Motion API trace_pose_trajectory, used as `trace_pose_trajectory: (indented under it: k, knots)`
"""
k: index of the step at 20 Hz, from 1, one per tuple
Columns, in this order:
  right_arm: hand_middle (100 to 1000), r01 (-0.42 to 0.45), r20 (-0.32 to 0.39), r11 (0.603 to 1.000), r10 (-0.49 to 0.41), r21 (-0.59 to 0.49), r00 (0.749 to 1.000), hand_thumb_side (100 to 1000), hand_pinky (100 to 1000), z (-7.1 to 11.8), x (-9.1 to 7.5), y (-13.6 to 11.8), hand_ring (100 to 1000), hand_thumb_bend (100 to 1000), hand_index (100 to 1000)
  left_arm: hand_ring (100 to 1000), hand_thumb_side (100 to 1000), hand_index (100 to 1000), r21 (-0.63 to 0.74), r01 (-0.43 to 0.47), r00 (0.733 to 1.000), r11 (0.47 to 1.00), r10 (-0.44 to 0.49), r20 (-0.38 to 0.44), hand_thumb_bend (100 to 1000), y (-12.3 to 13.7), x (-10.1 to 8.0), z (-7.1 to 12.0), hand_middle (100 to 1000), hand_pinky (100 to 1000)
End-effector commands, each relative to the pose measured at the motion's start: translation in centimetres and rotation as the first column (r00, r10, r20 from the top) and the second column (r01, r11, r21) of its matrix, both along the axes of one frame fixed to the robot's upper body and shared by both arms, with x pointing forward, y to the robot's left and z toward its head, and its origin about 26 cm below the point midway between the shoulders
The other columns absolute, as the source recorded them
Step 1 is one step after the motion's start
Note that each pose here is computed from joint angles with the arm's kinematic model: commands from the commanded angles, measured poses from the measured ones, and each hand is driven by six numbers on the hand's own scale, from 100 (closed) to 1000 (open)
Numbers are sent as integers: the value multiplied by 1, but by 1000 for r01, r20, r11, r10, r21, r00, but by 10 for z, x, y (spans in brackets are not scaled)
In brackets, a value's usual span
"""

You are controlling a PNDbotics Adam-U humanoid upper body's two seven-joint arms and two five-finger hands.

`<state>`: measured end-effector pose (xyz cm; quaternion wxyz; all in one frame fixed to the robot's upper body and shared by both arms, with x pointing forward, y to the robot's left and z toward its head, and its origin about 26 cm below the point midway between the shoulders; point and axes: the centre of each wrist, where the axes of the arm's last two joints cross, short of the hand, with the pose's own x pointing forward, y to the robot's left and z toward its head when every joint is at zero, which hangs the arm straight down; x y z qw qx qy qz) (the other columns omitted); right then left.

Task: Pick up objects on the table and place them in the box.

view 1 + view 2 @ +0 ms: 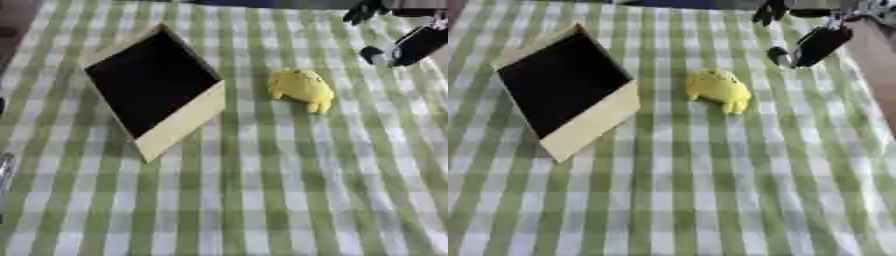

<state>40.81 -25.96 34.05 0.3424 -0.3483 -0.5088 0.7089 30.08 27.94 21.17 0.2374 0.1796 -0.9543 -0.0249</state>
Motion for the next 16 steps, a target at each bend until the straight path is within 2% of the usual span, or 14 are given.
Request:
trace_pose_trajectory:
  k: [1,3,7,12,16]
  knots:
    - [826,8,27,1000,-8,-5,1000,306,884,13,-4,-2,890,203,948,717,623,799,11,4,1000,1000,-4,28,371,0,-2,7,759,595]
    - [828,12,21,1000,-12,-12,1000,335,885,11,-2,1,894,260,953,717,624,799,10,4,1000,1000,-4,28,370,0,-2,7,759,595]
    - [834,18,12,999,-17,-36,1000,353,887,6,6,7,900,312,955,717,623,799,8,6,1000,1000,-6,26,366,0,-2,7,759,596]
    - [832,18,4,998,-18,-62,1000,337,885,-2,19,17,901,325,951,716,622,799,5,9,1000,1000,-9,24,359,-1,-1,7,759,596]
    - [824,25,-9,998,-25,-65,1000,336,879,-14,31,24,895,301,946,716,625,799,3,12,1000,1000,-12,22,356,-2,-1,7,759,596]
